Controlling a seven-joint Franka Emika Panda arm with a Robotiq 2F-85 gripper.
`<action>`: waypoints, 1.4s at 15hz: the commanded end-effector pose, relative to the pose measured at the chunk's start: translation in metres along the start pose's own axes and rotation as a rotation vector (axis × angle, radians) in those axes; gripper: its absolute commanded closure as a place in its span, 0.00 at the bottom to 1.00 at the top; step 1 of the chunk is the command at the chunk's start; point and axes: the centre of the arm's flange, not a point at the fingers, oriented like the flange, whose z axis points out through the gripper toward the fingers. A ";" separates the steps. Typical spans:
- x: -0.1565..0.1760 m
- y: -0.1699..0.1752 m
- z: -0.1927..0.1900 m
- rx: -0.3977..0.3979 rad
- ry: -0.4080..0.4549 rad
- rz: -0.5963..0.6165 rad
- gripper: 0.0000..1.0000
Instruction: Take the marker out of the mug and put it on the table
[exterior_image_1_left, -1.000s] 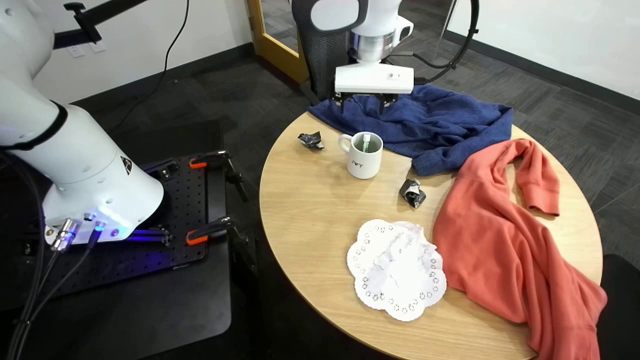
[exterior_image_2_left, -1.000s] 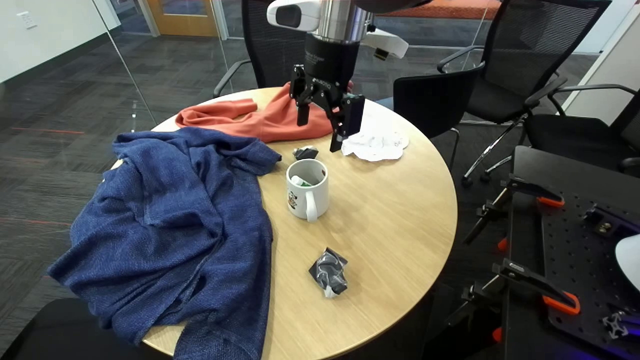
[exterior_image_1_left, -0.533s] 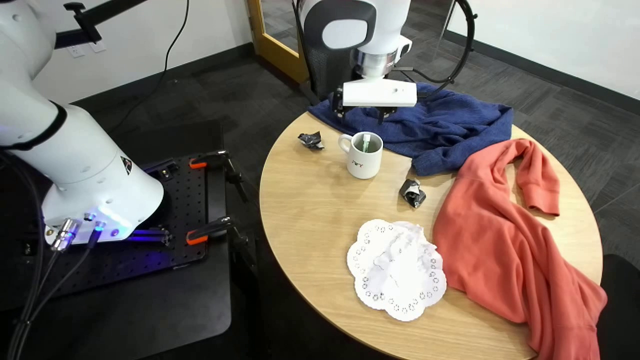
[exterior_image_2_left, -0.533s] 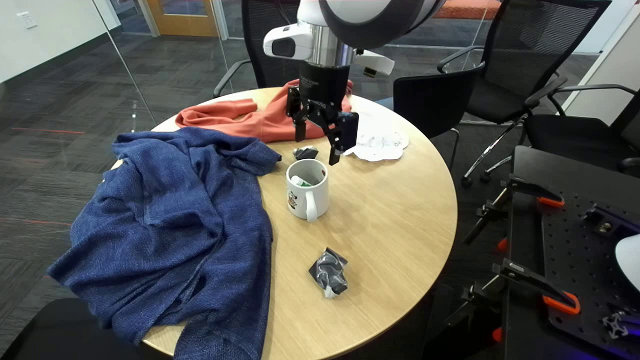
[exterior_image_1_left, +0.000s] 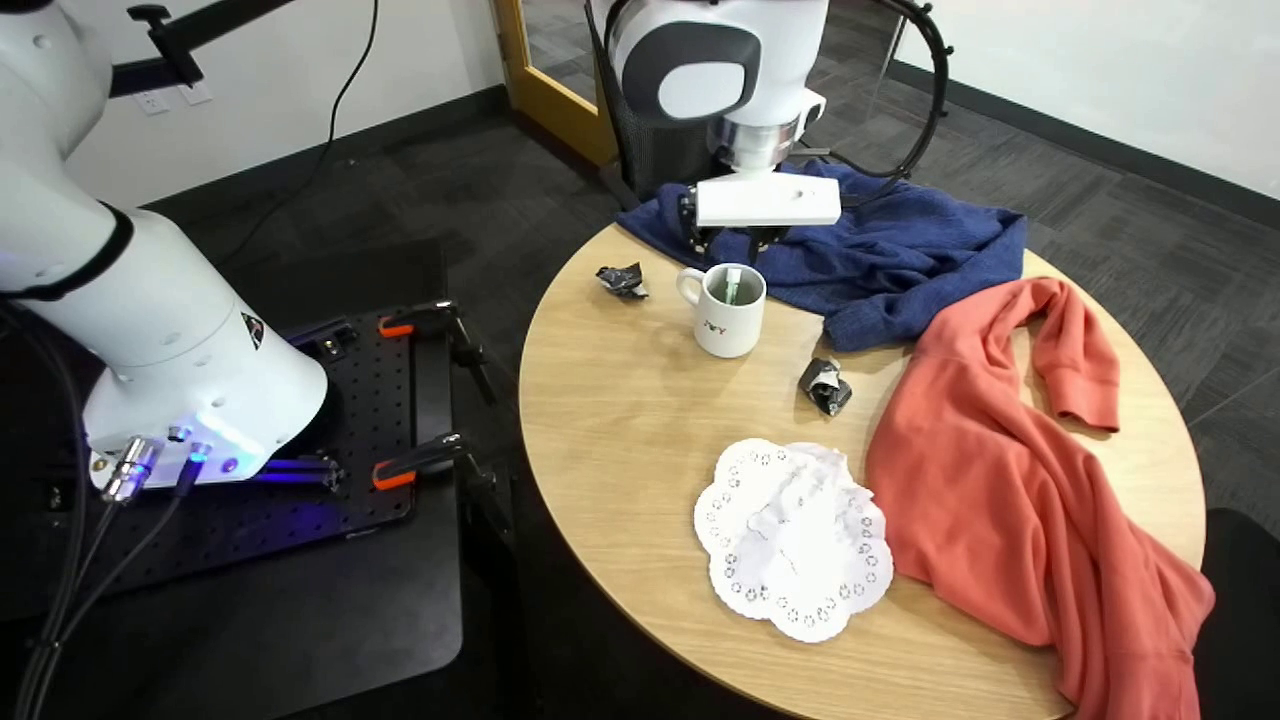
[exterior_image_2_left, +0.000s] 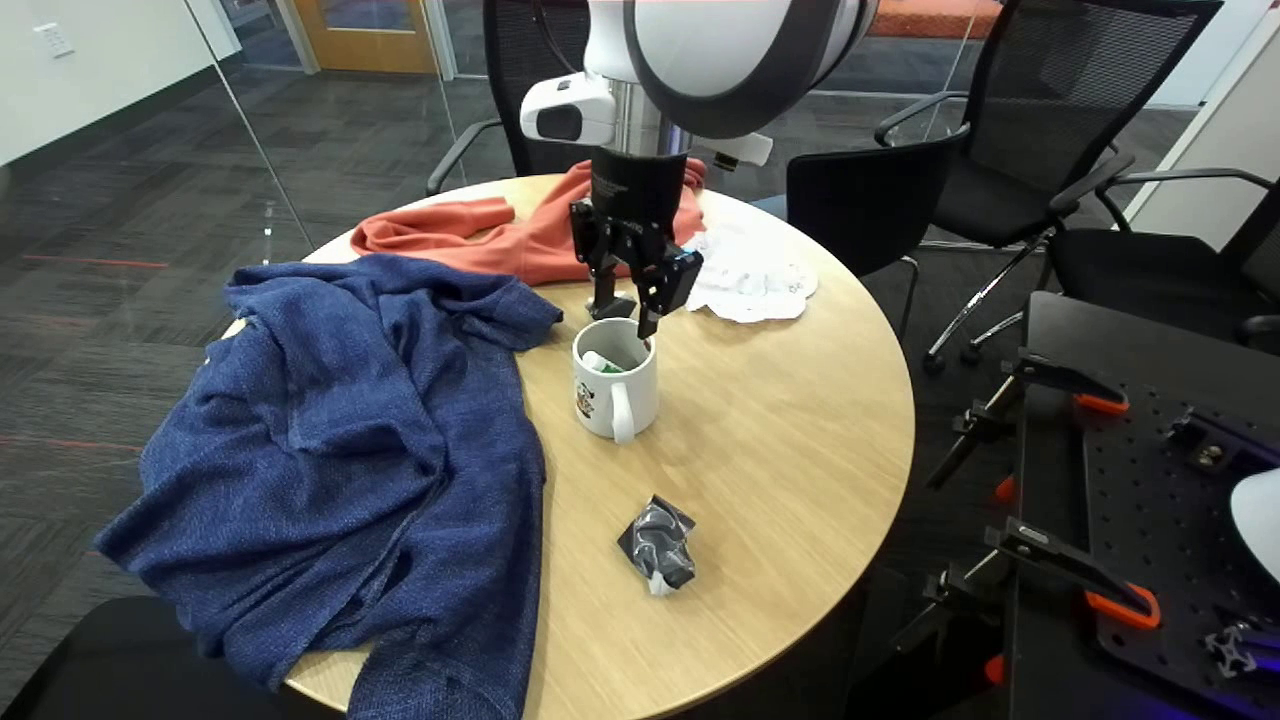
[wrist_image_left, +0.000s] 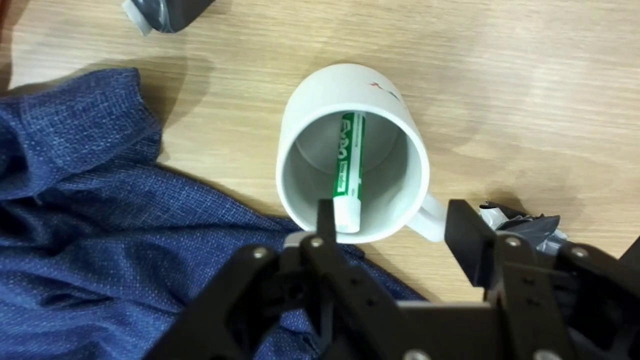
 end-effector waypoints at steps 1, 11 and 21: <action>0.003 0.015 0.008 -0.024 -0.004 0.014 0.57; 0.005 0.026 0.035 -0.007 -0.045 0.013 0.62; 0.009 0.030 0.051 0.008 -0.049 0.006 0.65</action>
